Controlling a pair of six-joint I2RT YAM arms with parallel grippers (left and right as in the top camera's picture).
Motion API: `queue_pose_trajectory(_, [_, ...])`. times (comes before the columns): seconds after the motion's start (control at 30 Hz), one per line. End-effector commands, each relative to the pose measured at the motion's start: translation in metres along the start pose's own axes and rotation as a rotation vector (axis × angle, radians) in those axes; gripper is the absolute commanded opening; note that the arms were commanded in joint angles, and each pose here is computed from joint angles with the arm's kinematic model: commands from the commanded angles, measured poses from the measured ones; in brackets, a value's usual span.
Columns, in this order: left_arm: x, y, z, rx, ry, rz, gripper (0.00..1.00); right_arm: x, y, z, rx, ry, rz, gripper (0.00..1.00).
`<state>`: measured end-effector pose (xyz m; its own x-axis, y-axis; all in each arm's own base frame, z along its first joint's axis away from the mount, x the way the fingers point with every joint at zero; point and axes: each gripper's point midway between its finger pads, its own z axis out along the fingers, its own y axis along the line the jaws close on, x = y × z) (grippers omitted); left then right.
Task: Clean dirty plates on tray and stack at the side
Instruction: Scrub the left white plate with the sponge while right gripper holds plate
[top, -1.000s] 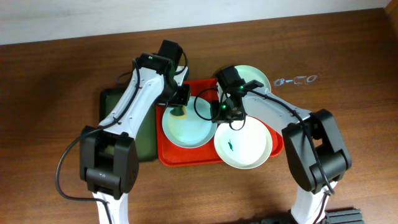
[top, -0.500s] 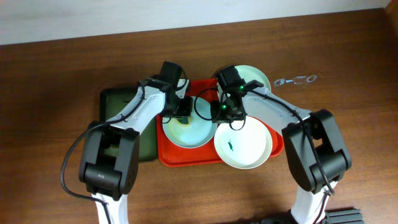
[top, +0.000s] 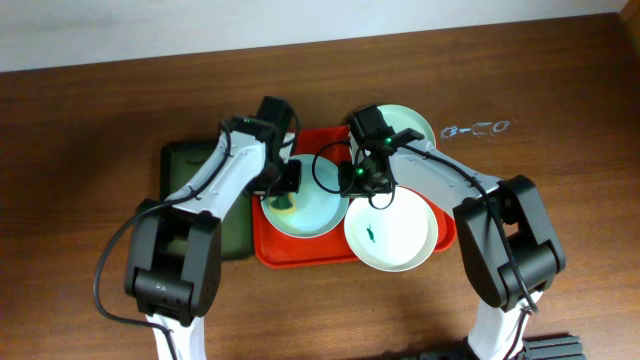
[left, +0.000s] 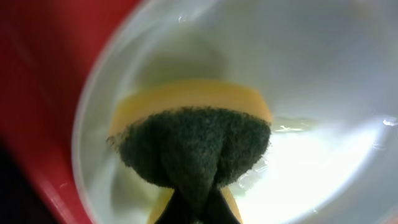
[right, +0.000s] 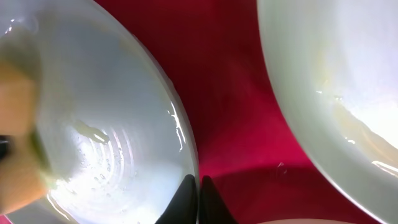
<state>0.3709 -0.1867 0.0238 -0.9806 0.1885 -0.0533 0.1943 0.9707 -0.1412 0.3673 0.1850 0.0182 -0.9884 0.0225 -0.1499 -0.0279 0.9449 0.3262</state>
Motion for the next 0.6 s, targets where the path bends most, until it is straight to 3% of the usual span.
queue_pose_trajectory(0.0, [0.024, 0.008, 0.022, -0.019, 0.044, -0.076, 0.00, -0.006, 0.003, -0.002, -0.008, -0.014, -0.002, 0.04])
queue_pose_trajectory(0.13, [0.040, -0.030, 0.033, 0.177, 0.108, -0.035, 0.00, -0.006, 0.003, -0.002, -0.008, -0.014, -0.002, 0.04])
queue_pose_trajectory(0.2, [0.028, -0.069, 0.013, 0.378, 0.086, 0.034, 0.00, -0.006, 0.003, -0.002, -0.009, -0.017, -0.003, 0.04])
queue_pose_trajectory(0.27, [0.008, -0.077, -0.007, 0.399, 0.023, 0.054, 0.00, -0.006, 0.003, -0.002, -0.009, -0.016, -0.003, 0.04])
queue_pose_trajectory(0.4, [-0.021, -0.042, -0.040, 0.190, -0.094, 0.039, 0.00, -0.006, 0.003, -0.002, -0.009, -0.016, -0.003, 0.04])
queue_pose_trajectory(0.5, [-0.018, -0.004, -0.033, -0.031, -0.098, -0.006, 0.00, -0.006, 0.003, -0.002, -0.010, -0.016, -0.003, 0.04])
queue_pose_trajectory(0.57, [-0.014, 0.005, -0.023, -0.073, -0.089, -0.015, 0.00, -0.006, 0.003, -0.002, -0.010, -0.016, -0.003, 0.04])
